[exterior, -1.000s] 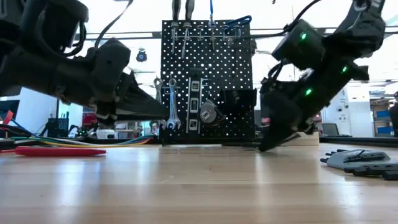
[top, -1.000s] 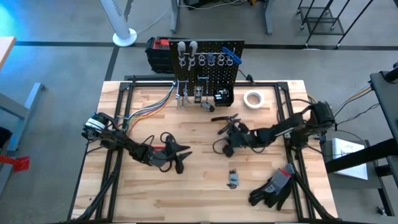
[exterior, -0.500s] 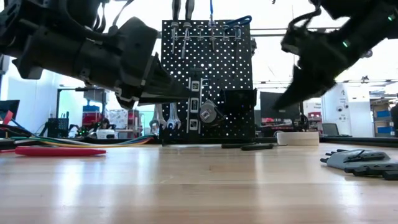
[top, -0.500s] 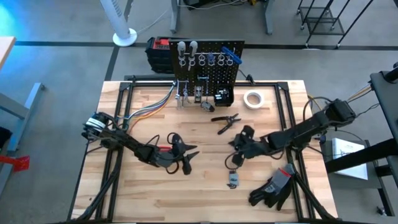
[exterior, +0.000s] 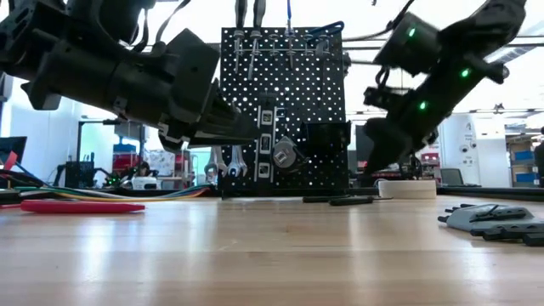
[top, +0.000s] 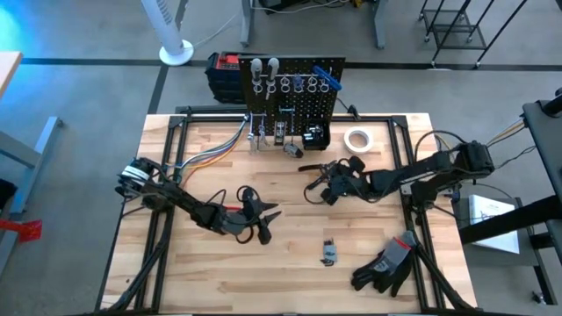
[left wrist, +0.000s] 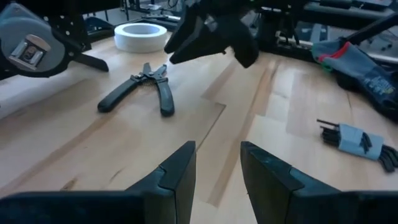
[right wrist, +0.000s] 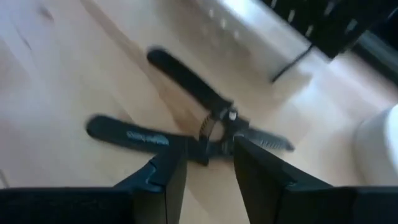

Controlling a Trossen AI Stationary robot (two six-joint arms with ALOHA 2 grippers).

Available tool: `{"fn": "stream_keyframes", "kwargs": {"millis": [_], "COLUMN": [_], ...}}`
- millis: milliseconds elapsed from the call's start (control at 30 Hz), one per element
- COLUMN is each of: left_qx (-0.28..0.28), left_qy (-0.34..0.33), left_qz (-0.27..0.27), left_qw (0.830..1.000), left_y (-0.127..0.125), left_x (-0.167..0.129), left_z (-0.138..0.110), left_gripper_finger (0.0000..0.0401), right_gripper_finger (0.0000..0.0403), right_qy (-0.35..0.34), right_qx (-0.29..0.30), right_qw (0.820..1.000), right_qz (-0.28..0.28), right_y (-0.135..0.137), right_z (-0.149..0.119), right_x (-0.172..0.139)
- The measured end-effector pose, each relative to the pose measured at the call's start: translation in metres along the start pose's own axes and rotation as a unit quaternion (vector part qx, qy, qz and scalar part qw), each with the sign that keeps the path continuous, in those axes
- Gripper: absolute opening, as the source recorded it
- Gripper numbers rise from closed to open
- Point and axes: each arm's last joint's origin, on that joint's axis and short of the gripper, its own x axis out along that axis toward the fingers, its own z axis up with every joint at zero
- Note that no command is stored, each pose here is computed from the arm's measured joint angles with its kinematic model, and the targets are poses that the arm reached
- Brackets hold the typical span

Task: Hang tools onto peg board
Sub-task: Hang the wire cutter on the peg board

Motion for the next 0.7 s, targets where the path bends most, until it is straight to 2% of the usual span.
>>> {"fn": "stream_keyframes", "kwargs": {"millis": [233,467,567,700], "left_qx": [0.013,0.018,0.012,-0.001], "left_qy": [0.014,0.032,0.041,0.045], "left_qz": [0.008,0.013,0.016,0.019], "left_qw": [1.0,0.999,0.999,0.999], "left_y": [0.003,0.005,0.009,0.012], "left_x": [0.001,0.0,-0.001,-0.003], "left_z": [-0.003,-0.009,-0.013,-0.015], "left_gripper_finger": [0.0116,0.0116,0.0116,0.0116], "right_gripper_finger": [0.0094,0.005,0.0031,0.0016], "right_qy": [0.059,0.109,0.127,0.143], "right_qx": [-0.013,0.018,0.032,0.032], "right_qw": [0.998,0.99,0.982,0.963], "right_qz": [0.003,0.092,0.134,0.225], "right_y": [0.001,0.013,0.019,0.027], "right_z": [-0.015,-0.021,-0.02,-0.018], "right_x": [0.026,0.033,0.019,-0.009]}}
